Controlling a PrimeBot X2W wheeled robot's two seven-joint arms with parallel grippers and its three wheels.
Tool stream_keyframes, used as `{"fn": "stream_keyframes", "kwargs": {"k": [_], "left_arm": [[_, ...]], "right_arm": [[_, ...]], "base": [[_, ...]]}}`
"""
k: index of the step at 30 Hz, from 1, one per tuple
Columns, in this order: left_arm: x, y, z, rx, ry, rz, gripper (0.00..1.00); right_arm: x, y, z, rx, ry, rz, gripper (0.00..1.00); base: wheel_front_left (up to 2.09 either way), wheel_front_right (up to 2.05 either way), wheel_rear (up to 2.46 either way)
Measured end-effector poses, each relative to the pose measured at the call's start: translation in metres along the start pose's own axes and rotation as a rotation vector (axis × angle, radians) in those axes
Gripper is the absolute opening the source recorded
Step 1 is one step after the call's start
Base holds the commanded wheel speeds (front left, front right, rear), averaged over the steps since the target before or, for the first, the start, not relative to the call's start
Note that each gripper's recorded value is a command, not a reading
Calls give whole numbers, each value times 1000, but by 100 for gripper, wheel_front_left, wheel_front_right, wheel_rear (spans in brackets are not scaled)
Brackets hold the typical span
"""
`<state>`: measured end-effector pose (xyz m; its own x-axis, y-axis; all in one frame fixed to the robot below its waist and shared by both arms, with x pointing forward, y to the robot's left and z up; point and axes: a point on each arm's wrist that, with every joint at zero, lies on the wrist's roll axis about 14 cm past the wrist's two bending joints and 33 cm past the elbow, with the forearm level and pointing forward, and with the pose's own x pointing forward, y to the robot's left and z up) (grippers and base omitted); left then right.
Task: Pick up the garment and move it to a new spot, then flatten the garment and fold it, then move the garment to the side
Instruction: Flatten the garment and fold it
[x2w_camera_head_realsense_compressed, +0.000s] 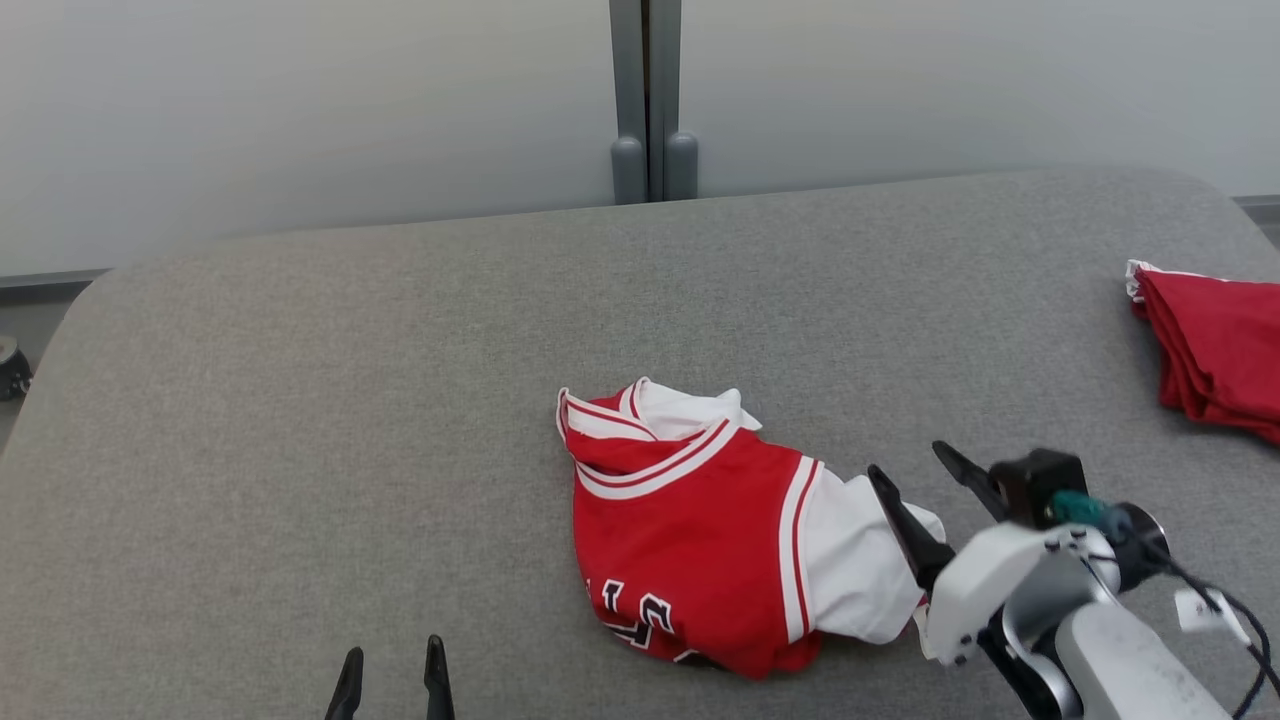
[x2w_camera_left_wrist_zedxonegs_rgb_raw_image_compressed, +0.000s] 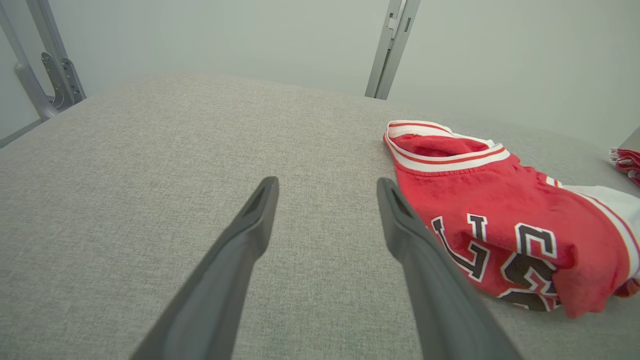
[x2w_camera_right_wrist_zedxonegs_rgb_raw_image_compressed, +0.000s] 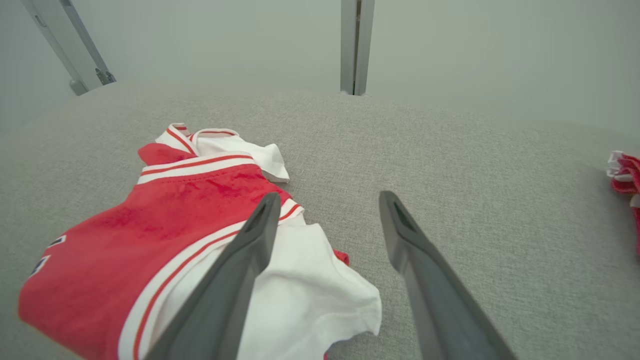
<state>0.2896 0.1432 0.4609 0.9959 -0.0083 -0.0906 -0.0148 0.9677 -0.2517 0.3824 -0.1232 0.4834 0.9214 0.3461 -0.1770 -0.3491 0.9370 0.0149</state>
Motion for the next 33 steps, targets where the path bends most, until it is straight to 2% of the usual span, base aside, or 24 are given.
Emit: {"fn": "stream_keyframes", "kwargs": {"k": [2, 6, 13, 19, 26, 27, 28, 29, 30, 33], "left_arm": [[2, -2, -1, -6, 4, -1, 100], [12, -8, -2, -15, 8, -17, 100], [19, -13, -5, -31, 21, -11, 100], [19, -9, -9, -37, 34, 13, 100], [20, -2, -10, -42, 38, 39, 100], [20, -2, -10, -41, 39, 40, 100], [20, -2, -10, -42, 40, 39, 100], [21, -3, -10, -42, 40, 36, 100], [22, -4, -10, -43, 39, 32, 100], [23, -6, -9, -48, 38, 29, 100]], "right_arm": [[12, 1, 0, 22, 69, 23, 100], [34, 3, -9, -17, 238, 78, 100], [63, 16, -23, -55, 407, 160, 100], [72, 18, -45, -69, 544, 191, 100], [71, 28, -63, -35, 645, 238, 100], [71, 29, -65, -28, 658, 243, 93], [70, 31, -65, -22, 664, 249, 56], [70, 33, -65, -16, 664, 257, 25], [71, 37, -63, -4, 655, 270, 0], [74, 49, -50, 41, 600, 305, 0]], "base": [[0, 0, 0], [0, 0, 0], [0, 0, 0], [0, 0, 0], [0, 0, 0], [0, 0, 0], [0, 0, 0], [0, 0, 0], [0, 0, 0], [0, 0, 0]]}}
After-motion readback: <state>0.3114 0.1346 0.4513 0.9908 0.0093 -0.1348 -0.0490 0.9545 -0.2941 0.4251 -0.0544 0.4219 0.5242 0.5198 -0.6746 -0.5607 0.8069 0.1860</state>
